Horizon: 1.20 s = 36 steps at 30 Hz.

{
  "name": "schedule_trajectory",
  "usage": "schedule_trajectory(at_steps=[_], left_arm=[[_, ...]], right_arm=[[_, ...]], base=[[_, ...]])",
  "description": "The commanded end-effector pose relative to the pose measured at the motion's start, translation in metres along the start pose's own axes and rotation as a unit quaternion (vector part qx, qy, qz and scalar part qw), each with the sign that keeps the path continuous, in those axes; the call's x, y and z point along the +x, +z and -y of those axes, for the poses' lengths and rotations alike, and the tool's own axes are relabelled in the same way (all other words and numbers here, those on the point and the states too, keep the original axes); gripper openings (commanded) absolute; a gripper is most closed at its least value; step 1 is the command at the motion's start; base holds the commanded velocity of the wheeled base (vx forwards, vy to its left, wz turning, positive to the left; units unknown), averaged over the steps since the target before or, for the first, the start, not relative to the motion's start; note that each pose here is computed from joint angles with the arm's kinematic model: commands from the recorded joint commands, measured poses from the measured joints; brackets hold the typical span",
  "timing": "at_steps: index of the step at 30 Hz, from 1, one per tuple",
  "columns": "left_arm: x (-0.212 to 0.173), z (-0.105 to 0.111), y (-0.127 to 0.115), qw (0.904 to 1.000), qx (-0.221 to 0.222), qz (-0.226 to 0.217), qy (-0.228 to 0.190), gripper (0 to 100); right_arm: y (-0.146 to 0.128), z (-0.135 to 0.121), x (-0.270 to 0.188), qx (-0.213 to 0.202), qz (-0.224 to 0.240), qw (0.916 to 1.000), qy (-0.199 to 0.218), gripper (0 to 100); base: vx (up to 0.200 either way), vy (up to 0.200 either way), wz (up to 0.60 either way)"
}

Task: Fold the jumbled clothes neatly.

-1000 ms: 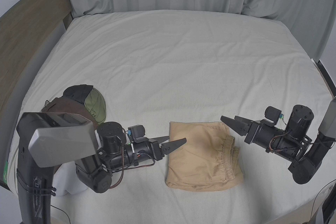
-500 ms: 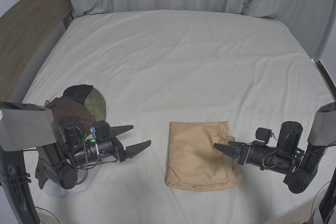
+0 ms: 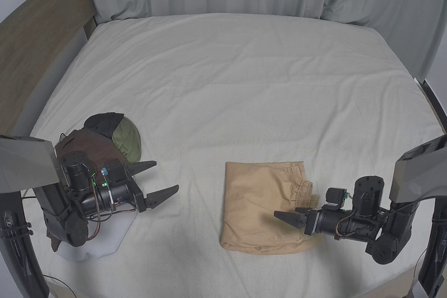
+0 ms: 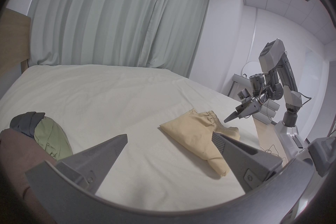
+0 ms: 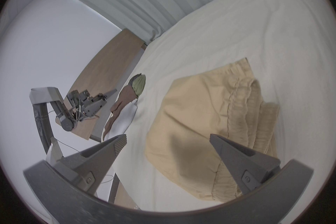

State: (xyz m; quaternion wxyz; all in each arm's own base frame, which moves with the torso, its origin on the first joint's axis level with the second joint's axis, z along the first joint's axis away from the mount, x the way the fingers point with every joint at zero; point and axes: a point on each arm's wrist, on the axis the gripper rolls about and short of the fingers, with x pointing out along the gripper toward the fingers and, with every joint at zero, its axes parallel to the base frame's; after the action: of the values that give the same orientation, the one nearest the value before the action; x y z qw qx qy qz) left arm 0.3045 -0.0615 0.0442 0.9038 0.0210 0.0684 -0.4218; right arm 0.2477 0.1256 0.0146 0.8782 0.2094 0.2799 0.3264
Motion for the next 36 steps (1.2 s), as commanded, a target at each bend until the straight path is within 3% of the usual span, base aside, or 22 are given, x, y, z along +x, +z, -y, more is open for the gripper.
schedule_trajectory(at_steps=[1,11,23,26,31,36], left_arm=[[-0.002,-0.002,-0.005,1.0000,0.000,-0.006,0.002,100],[-0.002,-0.002,-0.010,0.9999,-0.005,-0.013,0.001,100],[-0.003,-0.001,-0.011,0.9998,-0.008,-0.017,0.000,100],[-0.003,0.000,-0.013,0.9998,-0.010,-0.019,-0.001,100],[-0.002,0.000,-0.013,0.9998,-0.010,-0.019,-0.002,100],[-0.002,0.000,-0.015,0.9997,-0.012,-0.022,-0.002,100]], right_arm=[[-0.017,0.008,0.006,0.004,-0.034,0.9993,-0.012,100],[-0.049,0.035,-0.003,-0.027,-0.106,0.9921,-0.062,100],[-0.054,0.038,-0.002,-0.027,-0.116,0.9907,-0.066,100],[-0.045,0.034,0.000,-0.035,-0.095,0.9933,-0.056,100],[-0.007,0.021,0.006,-0.053,-0.013,0.9981,-0.027,100],[0.012,0.023,0.016,-0.028,0.037,0.9983,-0.034,100]], base=[[0.000,0.000,0.00],[0.000,0.000,0.00],[0.000,0.000,0.00],[0.000,0.000,0.00],[0.000,0.000,0.00],[0.000,0.000,0.00]])
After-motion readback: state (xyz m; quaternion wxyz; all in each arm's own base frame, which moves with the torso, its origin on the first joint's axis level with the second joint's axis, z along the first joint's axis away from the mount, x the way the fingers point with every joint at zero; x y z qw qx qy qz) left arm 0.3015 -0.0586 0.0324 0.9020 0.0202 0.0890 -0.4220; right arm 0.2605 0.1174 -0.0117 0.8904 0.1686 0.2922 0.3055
